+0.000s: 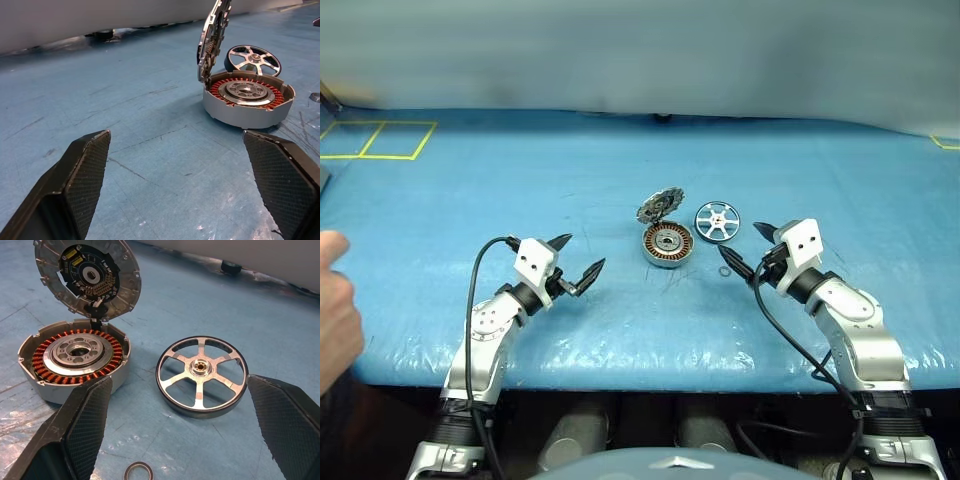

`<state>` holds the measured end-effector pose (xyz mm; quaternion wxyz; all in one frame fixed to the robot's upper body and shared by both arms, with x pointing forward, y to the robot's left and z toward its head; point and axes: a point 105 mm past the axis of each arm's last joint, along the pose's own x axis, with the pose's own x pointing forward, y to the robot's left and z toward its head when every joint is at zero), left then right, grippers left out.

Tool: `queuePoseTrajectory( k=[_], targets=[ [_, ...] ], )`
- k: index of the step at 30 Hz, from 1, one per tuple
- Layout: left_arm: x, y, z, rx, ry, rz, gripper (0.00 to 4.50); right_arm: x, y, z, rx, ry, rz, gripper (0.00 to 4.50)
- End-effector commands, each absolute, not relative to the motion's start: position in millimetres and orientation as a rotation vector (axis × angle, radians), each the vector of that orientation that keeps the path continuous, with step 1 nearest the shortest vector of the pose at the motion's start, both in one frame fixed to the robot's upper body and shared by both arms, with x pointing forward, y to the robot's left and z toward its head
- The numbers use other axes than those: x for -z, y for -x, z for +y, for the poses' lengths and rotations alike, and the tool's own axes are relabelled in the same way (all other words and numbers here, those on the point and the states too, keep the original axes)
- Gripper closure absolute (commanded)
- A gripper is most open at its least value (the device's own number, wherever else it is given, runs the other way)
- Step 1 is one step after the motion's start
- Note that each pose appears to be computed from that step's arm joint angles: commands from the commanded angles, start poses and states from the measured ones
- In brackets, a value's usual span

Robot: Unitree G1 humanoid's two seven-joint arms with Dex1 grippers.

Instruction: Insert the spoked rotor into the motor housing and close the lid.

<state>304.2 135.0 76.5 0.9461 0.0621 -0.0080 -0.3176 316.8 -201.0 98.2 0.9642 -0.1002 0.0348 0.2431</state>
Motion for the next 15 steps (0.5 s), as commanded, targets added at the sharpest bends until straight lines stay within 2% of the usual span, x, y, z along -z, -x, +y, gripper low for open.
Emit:
queuePoseTrajectory(
  k=[1, 15],
  targets=[
    [-84.5, -304.5, 134.8, 0.642, -0.134, -0.056, 0.0, -109.0, -318.7, -199.3, -0.501, 0.221, 0.03, 0.02],
    [-83.9, -304.0, 134.2, 0.642, -0.133, -0.056, 0.0, -109.5, -319.4, -198.8, -0.508, 0.238, 0.032, 0.02]
  ],
)
